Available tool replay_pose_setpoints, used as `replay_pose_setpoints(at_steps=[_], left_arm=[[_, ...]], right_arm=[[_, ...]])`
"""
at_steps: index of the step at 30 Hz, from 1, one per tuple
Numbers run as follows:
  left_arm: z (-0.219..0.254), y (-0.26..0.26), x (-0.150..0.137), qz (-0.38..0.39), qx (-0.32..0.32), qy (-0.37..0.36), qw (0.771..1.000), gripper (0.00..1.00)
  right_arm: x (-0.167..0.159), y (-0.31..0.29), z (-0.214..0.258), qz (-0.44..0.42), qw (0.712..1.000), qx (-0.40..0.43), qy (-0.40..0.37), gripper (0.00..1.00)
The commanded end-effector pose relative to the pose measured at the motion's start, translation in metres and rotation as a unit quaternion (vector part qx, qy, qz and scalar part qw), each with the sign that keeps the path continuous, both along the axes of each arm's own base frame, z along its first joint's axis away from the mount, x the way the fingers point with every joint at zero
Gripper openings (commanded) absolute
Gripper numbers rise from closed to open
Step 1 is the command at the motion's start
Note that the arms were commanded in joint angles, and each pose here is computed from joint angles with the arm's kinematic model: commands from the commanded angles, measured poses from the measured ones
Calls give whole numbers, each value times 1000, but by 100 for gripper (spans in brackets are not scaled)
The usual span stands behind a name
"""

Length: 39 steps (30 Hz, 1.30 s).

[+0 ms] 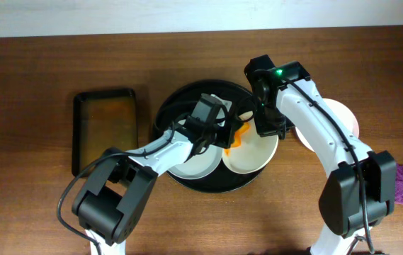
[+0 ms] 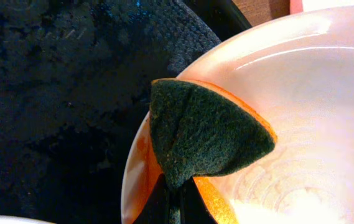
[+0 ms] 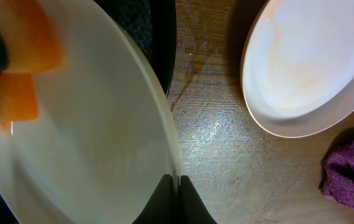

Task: Clean dirty plates on tray and stack at the side
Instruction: 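Hold the plate with the right gripper while the left gripper scrubs it with the sponge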

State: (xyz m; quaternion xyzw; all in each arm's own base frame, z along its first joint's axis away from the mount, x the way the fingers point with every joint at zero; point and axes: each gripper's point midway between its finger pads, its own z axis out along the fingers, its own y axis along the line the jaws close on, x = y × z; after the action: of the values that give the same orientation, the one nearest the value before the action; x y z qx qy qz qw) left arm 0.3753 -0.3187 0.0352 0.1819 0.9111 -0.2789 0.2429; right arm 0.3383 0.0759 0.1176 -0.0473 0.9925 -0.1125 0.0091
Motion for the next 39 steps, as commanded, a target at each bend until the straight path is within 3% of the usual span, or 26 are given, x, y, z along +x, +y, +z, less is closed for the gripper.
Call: replay_pose_setpoints(at_steps=[1, 10, 14, 17, 20, 27, 33, 39], left_arm=[[6, 11, 20, 30, -1, -21, 999, 0], [82, 17, 39, 47, -49, -99, 993, 0], [87, 54, 47, 101, -5, -97, 990, 0], [108, 74, 50, 120, -9, -105, 987, 0], [117, 55, 36, 80, -41, -95, 991, 0], [52, 0, -2, 5, -22, -29, 999, 0], [26, -13, 10, 17, -42, -24, 999, 0], [1, -17, -2, 13, -27, 10, 999, 0]], right_arm=[[1, 4, 11, 2, 1000, 9, -14, 4], [0, 2, 11, 1, 1000, 8, -11, 4], [0, 2, 11, 1, 1000, 8, -11, 4], [0, 3, 11, 1, 1000, 8, -11, 4], [-1, 2, 11, 1, 1000, 7, -9, 4], [-5, 1, 11, 1, 1000, 5, -1, 4], [-11, 0, 11, 1, 1000, 3, 12, 4], [-14, 2, 11, 0, 1000, 10, 19, 4]])
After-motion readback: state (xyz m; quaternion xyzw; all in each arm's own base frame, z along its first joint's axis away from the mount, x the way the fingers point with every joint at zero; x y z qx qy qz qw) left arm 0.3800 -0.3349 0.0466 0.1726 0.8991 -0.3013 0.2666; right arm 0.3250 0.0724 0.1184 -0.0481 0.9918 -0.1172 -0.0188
